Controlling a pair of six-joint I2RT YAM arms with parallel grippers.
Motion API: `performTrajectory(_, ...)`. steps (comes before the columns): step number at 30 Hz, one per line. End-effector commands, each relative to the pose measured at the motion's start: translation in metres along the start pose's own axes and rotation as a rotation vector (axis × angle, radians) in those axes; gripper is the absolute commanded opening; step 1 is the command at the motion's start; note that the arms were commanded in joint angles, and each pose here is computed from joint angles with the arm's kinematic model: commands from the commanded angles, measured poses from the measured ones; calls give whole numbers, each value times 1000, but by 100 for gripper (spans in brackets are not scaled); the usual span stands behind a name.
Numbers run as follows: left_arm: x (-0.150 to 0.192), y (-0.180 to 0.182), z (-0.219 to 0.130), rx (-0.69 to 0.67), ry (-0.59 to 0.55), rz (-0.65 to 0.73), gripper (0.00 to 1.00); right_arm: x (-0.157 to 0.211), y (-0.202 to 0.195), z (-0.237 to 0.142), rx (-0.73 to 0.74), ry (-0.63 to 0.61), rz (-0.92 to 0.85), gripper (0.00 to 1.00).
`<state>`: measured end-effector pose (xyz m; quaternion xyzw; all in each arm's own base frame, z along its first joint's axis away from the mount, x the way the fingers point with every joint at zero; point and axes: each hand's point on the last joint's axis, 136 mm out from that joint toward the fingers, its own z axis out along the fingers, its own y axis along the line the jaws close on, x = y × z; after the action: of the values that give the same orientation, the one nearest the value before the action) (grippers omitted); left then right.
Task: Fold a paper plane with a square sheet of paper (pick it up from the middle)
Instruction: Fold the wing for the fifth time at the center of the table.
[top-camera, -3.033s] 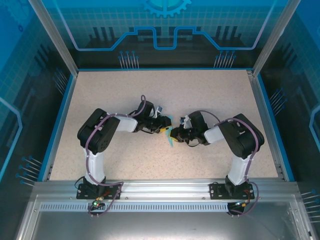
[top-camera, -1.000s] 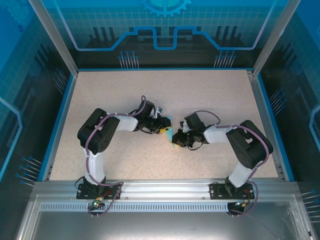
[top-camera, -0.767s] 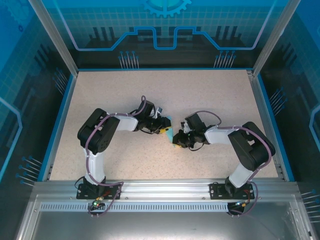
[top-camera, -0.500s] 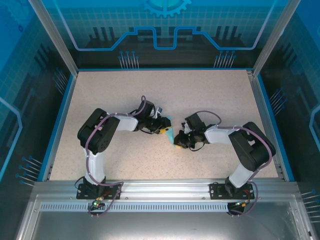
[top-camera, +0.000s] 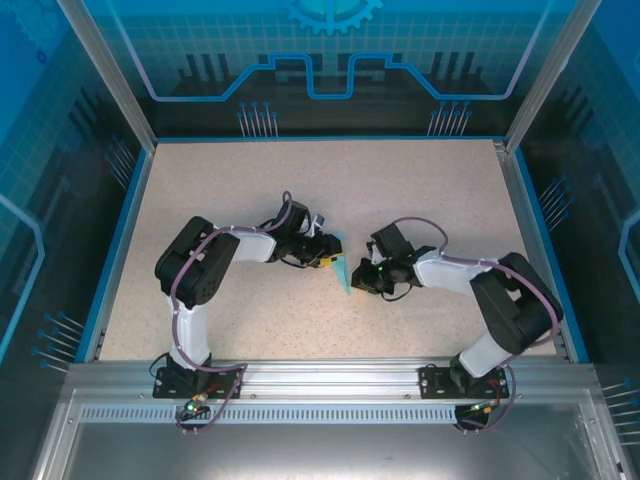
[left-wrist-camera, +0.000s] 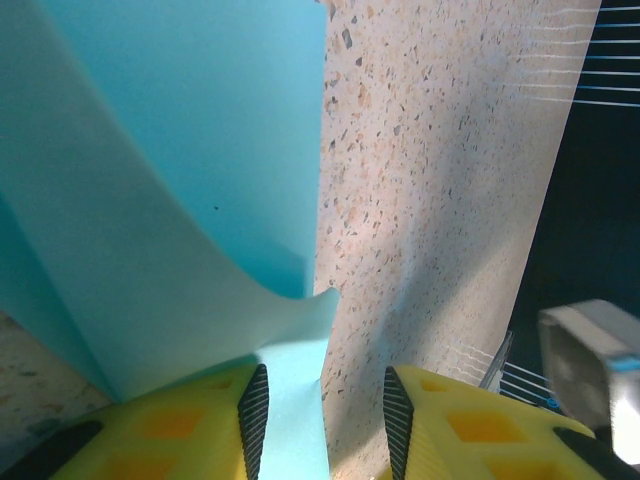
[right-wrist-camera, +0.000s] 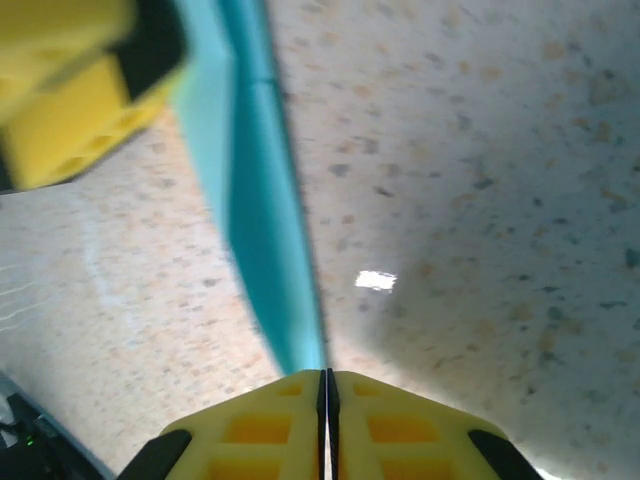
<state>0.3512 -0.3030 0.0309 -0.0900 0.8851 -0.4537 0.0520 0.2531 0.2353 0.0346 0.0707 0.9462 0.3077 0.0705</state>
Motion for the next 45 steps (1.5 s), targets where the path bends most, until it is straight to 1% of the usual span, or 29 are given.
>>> performTrajectory(1,7,16,7,-47,31,-23,39,-10,26,-9,-103,-43,-66,12)
performTrajectory(4,7,17,8,-48,33,-23,39,-13,52,-2,-221,-13,-84,12)
performTrajectory(8,6,16,8,-48,34,-22,39,-13,60,13,-258,14,-63,12)
performTrajectory(14,7,16,8,-47,37,-20,39,-13,39,32,-201,37,-18,11)
performTrajectory(18,8,17,8,-50,39,-22,39,-9,18,36,-127,48,-3,11)
performTrajectory(24,7,18,7,-55,37,-20,38,1,-16,36,-68,70,51,11)
performTrajectory(31,6,20,8,-60,39,-22,38,14,-33,38,-32,111,75,11)
performTrajectory(33,7,20,8,-60,40,-21,38,12,-33,36,-36,89,69,11)
performTrajectory(36,7,20,8,-62,41,-23,38,4,-25,24,-36,63,34,11)
performTrajectory(42,7,20,8,-65,42,-28,38,-7,20,-2,-150,11,-77,11)
performTrajectory(45,7,20,8,-65,41,-29,38,-6,38,-8,-183,17,-122,12)
